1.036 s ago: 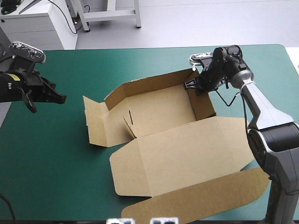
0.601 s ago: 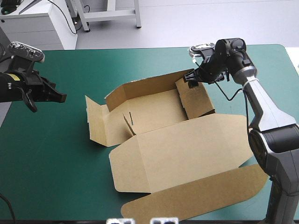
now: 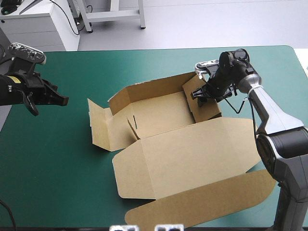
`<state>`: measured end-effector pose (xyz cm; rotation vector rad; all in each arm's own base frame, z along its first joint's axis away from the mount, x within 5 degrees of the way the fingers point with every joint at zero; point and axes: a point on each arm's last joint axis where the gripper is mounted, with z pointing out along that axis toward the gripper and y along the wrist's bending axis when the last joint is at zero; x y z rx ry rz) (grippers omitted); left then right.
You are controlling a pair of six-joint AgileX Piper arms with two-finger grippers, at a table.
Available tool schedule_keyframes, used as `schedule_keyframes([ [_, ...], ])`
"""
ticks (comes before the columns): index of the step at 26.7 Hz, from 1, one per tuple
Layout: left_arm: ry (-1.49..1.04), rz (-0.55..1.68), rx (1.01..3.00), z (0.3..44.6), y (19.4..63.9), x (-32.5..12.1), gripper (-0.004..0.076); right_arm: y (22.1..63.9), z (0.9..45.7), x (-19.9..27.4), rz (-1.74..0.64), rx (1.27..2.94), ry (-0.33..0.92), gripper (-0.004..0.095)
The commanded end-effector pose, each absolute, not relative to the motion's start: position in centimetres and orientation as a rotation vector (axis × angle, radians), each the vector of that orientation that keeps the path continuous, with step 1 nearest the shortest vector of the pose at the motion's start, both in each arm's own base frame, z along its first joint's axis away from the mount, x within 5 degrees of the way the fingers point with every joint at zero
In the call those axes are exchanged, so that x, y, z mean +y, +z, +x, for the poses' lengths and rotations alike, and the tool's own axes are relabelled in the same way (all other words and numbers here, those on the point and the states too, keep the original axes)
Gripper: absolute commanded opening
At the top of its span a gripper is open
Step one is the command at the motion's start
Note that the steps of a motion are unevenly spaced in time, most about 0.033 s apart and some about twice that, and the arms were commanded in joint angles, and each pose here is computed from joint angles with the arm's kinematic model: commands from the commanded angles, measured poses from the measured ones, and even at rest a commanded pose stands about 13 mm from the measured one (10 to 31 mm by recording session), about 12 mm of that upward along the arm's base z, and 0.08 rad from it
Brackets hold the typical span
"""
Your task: Fold the box
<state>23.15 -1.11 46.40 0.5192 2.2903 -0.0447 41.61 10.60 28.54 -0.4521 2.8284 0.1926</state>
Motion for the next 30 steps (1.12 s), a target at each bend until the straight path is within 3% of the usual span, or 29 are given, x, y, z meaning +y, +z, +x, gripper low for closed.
schedule_keyframes([
  [1, -0.036, 0.489, 2.193, 22.5, 48.1, -1.2, -0.0009, 29.9, 41.3, 10.5, -0.462, 2.798, 0.202, 0.0505],
  [5, -0.041, 0.490, 2.195, 22.5, 48.1, -1.2, -0.0009, 28.3, 41.9, 10.8, -0.472, 2.834, 0.220, 0.0144],
  [8, -0.048, 0.477, 2.198, 22.5, 48.1, -1.2, -0.0009, 27.9, 42.0, 10.7, -0.483, 2.841, 0.218, -0.0017],
  [16, -0.060, 0.430, 2.204, 22.6, 48.1, -1.2, -0.0009, 32.2, 40.6, 9.8, -0.471, 2.735, 0.229, -0.0020],
  [24, -0.062, 0.422, 2.221, 23.5, 47.6, -1.1, -0.0009, 39.1, 37.5, 5.4, -0.340, 2.551, 0.376, -0.0020],
  [30, -0.059, 0.423, 2.247, 24.4, 46.9, -1.0, -0.0009, 42.8, 34.8, 1.7, -0.259, 2.448, 0.318, -0.0020],
])
